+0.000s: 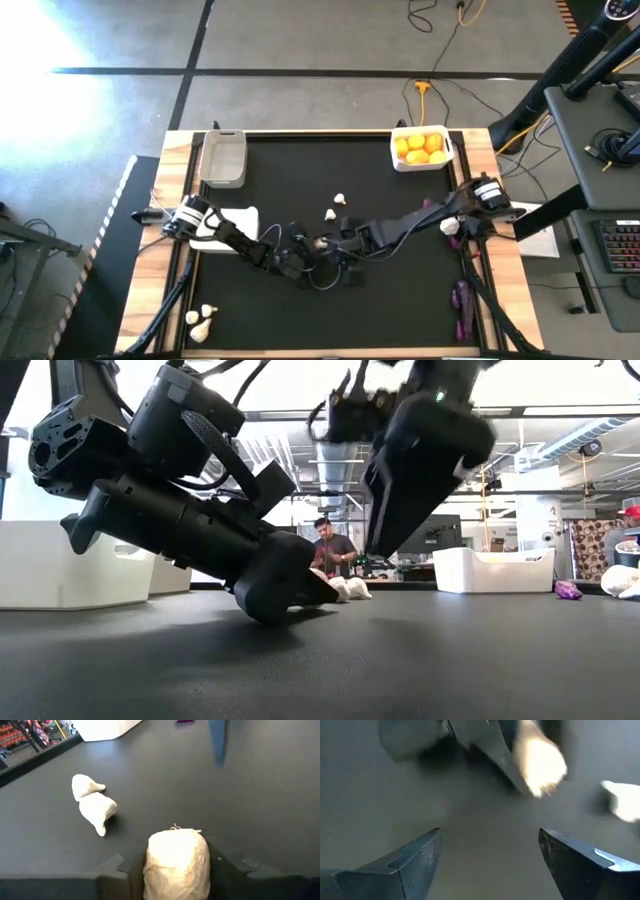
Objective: Sort produce into baskets
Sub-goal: Put the white garlic into the bottom white bin
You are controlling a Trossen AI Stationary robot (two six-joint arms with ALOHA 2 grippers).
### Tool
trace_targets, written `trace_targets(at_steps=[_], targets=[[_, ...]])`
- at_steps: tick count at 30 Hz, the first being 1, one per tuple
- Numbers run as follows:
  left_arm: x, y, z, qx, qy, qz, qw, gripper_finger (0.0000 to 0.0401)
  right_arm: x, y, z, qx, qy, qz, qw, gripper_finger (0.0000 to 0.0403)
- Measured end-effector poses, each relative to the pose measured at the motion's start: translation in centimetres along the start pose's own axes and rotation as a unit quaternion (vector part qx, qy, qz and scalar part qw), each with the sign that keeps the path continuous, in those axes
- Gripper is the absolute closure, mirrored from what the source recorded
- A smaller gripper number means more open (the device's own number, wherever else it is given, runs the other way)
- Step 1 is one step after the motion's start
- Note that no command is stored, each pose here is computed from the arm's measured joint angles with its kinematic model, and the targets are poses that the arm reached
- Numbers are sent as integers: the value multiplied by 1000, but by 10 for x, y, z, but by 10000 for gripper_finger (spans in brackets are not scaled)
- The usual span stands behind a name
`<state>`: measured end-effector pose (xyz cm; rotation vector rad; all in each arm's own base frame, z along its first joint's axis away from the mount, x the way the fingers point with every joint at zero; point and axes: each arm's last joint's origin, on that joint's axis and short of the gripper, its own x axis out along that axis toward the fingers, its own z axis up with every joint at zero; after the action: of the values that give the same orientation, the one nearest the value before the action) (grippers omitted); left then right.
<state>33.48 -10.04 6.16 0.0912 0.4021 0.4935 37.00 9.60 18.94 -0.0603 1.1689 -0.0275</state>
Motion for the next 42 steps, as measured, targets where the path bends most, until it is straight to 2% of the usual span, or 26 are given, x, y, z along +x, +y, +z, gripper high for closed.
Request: trace_targets(at_steps=[5, 9, 11, 17, 20, 23, 27, 31, 36, 38, 42], targets=[[0, 0, 1, 25, -4, 5, 1000, 279, -37, 17, 2, -3, 31, -75, 997, 78], [1, 1, 1, 17, -3, 9, 1000, 271, -57, 34, 3, -10, 19, -111, 994, 78], [0, 2, 0, 2, -6, 34, 999, 271, -63, 43, 5, -17, -4, -117, 993, 78], [1, 2, 0, -8, -7, 40, 999, 273, -68, 60, 4, -31, -31, -109, 993, 78], [-2, 2, 4, -12, -10, 38, 999, 273, -66, 62, 3, -37, -41, -126, 991, 78], [-10, 1, 16, -20, -20, 30, 999, 274, -63, 62, -1, -43, -40, -142, 988, 78], [-31, 7, 46, -14, -16, 22, 1000, 274, -57, 61, -6, -56, -29, -150, 987, 78], [-64, 29, 78, -18, 16, 24, 999, 274, -48, 58, -13, -61, -33, -185, 980, 78], [-109, 74, 99, -79, 95, 33, 992, 274, -22, 58, -27, -59, -54, -194, 978, 78], [-127, 93, 101, -122, 135, 40, 982, 274, -7, 57, -36, -67, -65, -189, 978, 78], [-154, 124, 97, -209, 208, 75, 952, 274, 16, 55, -56, -69, -88, -180, 977, 78]])
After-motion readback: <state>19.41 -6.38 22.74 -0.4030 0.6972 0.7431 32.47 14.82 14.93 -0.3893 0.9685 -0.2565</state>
